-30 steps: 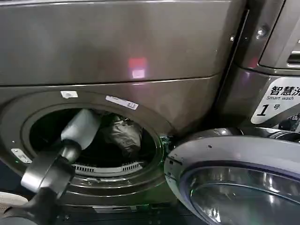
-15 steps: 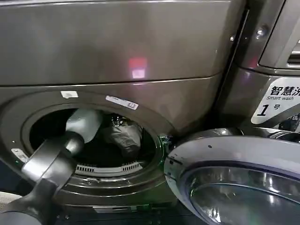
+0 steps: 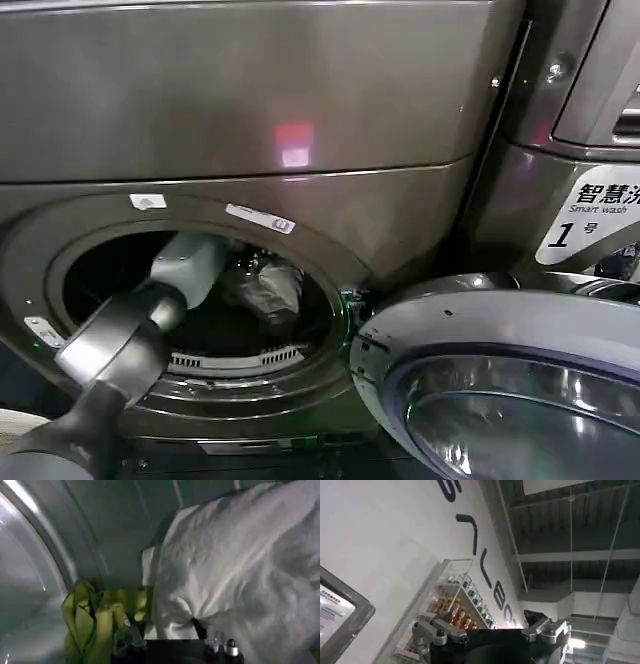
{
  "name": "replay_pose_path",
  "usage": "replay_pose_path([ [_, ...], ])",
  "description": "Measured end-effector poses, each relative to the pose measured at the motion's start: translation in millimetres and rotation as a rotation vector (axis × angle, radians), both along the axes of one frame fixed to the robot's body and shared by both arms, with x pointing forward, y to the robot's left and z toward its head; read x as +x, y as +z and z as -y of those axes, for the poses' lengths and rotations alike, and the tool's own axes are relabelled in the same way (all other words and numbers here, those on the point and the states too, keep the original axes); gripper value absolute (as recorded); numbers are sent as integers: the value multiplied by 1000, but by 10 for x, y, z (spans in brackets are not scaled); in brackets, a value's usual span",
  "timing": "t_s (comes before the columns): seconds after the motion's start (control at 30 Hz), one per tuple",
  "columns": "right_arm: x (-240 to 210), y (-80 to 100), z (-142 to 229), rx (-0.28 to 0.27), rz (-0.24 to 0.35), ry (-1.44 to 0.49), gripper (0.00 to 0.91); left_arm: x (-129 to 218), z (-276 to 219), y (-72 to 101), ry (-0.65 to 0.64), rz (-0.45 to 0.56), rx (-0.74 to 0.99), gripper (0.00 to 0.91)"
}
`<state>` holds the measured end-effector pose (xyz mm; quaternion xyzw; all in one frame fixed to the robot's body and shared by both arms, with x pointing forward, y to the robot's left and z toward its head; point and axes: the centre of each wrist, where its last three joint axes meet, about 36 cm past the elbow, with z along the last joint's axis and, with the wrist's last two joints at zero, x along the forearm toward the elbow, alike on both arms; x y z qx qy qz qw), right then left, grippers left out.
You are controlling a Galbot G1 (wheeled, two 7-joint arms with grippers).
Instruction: Grasp the clothes from the dryer.
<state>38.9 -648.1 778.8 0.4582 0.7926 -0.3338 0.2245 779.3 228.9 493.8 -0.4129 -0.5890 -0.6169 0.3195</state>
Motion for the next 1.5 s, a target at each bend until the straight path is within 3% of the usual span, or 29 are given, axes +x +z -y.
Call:
replay_pose_path([
  [0.23, -21, -5, -14, -2, 0, -3, 907, -5, -6, 28, 27, 32, -138, 0],
  [0.43, -13, 2, -15, -3, 1, 1, 907, -58, -94, 12, 117, 110, -419, 0],
  [0.7, -23, -24, -6, 2, 2, -2, 907, -306, -7, -255, 244, 227, -876, 0],
  [1.13, 7, -57, 10, 1, 4, 4, 907, -949, 131, -479, 497, 527, -1484, 0],
  [1.3, -5, -53, 23, -9, 9, 3, 907, -1231, 141, -495, 568, 667, -1617, 0],
  [1.5, -52, -15, 55, -16, 35, -22, 907, -1652, 150, -638, 614, 809, -1701, 0],
])
